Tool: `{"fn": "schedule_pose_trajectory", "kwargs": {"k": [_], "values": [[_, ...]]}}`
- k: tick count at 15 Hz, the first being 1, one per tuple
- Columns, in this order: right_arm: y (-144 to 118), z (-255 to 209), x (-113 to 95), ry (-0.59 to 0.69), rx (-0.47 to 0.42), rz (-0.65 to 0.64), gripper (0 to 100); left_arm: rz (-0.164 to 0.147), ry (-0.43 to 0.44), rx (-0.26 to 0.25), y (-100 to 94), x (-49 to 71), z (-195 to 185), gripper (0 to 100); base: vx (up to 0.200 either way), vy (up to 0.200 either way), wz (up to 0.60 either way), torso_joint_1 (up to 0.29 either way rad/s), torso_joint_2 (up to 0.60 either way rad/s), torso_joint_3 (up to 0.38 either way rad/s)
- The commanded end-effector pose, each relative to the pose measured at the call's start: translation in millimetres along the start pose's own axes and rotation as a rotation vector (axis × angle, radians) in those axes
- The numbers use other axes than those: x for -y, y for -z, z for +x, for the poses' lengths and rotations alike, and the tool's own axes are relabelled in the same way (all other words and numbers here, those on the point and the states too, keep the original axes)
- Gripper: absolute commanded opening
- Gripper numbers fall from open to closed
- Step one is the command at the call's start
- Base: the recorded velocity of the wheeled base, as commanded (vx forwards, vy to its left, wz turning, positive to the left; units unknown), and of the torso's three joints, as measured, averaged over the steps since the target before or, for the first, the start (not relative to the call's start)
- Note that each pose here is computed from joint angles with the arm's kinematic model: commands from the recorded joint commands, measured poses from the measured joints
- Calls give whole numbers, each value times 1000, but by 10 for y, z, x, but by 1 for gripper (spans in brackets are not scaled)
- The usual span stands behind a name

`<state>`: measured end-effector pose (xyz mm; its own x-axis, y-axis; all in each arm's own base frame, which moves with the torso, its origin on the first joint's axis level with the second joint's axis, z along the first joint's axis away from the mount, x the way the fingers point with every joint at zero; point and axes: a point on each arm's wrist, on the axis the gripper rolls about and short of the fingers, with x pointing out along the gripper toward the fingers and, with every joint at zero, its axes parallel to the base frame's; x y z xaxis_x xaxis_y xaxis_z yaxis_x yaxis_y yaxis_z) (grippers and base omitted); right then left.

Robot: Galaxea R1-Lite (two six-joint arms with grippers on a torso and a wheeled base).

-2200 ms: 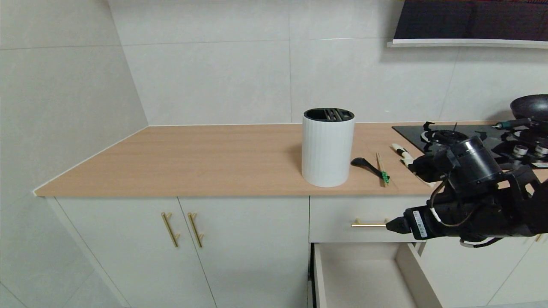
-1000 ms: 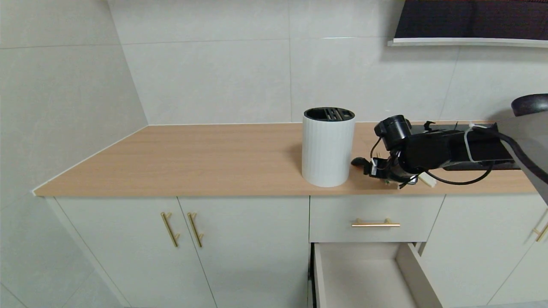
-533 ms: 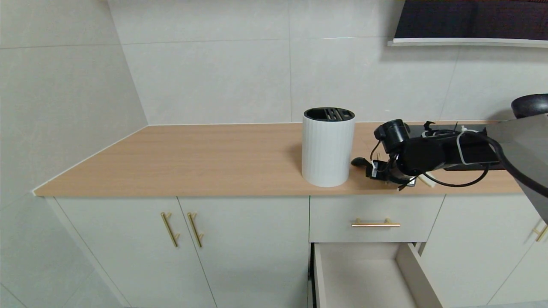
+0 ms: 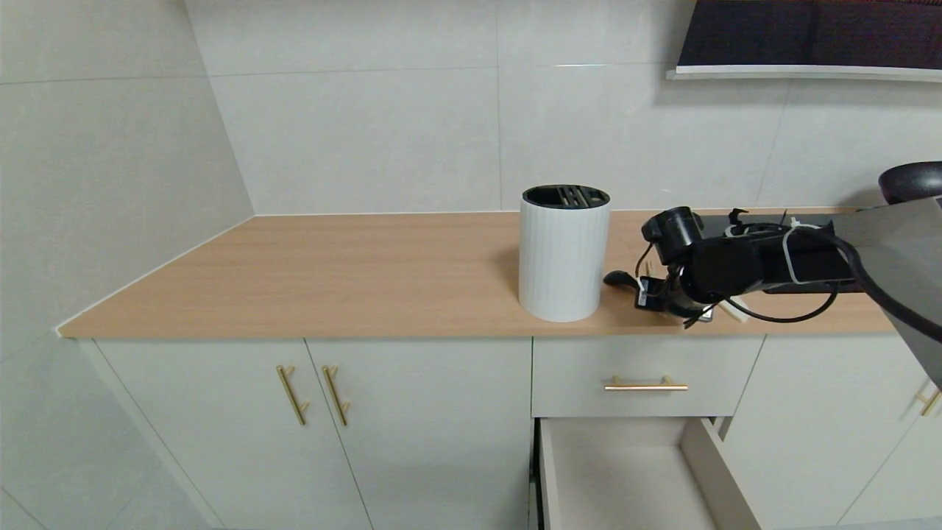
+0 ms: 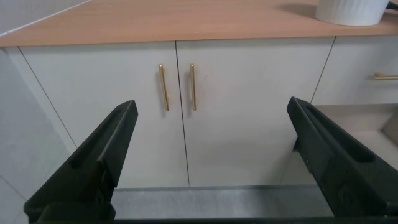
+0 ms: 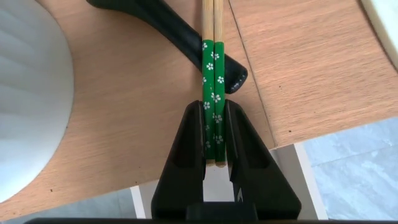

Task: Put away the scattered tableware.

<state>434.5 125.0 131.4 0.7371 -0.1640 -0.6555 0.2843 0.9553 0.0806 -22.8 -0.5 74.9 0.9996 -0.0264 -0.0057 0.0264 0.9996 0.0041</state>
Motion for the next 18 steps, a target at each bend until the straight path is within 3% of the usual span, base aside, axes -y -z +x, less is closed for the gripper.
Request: {"fn": "schedule_pose_trajectory", "kwargs": {"k": [1, 6, 7, 11, 18], "values": [[-39, -71, 10, -5, 11, 5, 0, 0, 0, 0, 0, 0, 0, 100, 0, 0, 0, 0, 0, 0], [-95, -965, 290, -58, 40, 10, 0, 0, 0, 0, 0, 0, 0, 100, 0, 0, 0, 0, 0, 0], [6, -1398, 401, -139, 40, -1, 0, 0, 0, 0, 0, 0, 0, 100, 0, 0, 0, 0, 0, 0], [355, -2095, 736, -270, 19, -47, 0, 0, 0, 0, 0, 0, 0, 100, 0, 0, 0, 0, 0, 0], [694, -2237, 882, -310, -147, -219, 0, 0, 0, 0, 0, 0, 0, 100, 0, 0, 0, 0, 0, 0]]}}
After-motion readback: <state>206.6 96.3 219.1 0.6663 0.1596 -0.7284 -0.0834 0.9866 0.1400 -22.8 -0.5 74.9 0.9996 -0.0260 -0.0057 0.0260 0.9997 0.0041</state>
